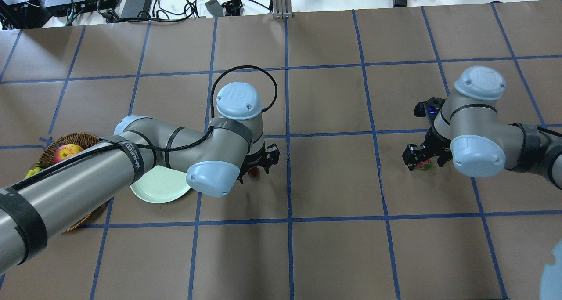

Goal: Collect all strawberries into plate
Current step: 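Grasp the strawberry near the plate with the left while the right grasps the farthest strawberry, then drop the strawberry in the plate with left while right sets another nearby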

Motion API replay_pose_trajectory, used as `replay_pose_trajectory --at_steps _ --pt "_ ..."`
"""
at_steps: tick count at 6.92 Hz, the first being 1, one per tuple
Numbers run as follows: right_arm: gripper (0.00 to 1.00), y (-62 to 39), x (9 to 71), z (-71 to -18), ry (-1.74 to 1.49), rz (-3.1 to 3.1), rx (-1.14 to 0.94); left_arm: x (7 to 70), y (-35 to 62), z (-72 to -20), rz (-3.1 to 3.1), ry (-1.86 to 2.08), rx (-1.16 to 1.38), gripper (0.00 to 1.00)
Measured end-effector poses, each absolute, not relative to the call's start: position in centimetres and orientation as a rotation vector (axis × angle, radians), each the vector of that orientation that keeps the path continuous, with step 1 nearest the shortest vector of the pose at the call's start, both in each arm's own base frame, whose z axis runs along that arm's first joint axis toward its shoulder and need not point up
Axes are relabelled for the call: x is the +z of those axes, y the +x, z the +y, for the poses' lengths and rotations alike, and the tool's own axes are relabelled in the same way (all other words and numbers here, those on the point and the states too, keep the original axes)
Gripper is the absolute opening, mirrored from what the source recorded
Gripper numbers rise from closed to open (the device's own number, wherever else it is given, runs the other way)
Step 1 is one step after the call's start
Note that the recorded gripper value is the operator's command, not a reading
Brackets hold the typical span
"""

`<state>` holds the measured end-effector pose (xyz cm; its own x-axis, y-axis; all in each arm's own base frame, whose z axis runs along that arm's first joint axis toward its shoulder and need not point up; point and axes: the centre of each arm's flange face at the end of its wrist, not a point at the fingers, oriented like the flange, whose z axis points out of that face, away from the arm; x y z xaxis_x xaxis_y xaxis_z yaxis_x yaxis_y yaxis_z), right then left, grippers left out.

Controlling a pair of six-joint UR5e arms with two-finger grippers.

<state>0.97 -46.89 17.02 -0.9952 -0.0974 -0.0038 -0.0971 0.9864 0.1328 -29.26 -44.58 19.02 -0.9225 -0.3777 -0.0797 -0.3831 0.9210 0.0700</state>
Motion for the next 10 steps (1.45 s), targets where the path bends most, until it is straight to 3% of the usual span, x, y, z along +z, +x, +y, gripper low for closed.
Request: replay_pose_trajectory --at_steps 3,5,7,8,9,10 --pt "0.0 0.9 17.3 -47.0 0.125 -3.128 -0.185 18.3 -28.9 -45.8 3.042 -0.517 0.011 0.75" --pt "0.0 1.4 18.4 -47.8 0.069 -3.129 -0.143 17.5 -27.4 -45.9 3.037 -0.497 0.018 0.58" --pt "0.0 7.1 20.0 -49.0 -0.025 -3.168 -0.084 17.3 -26.9 -45.7 3.041 -0.495 0.026 0.55" --pt "0.0 12.2 20.8 -49.1 -0.119 -3.205 -0.065 17.3 -26.9 -45.7 3.046 -0.497 0.023 0.37" --pt "0.0 17.9 21.5 -48.4 -0.186 -3.25 -0.069 17.4 -27.0 -45.7 3.055 -0.5 0.024 0.08" --pt "0.0 22.8 21.8 -47.2 -0.226 -3.284 -0.093 17.5 -27.1 -45.7 3.067 -0.5 0.029 0.0"
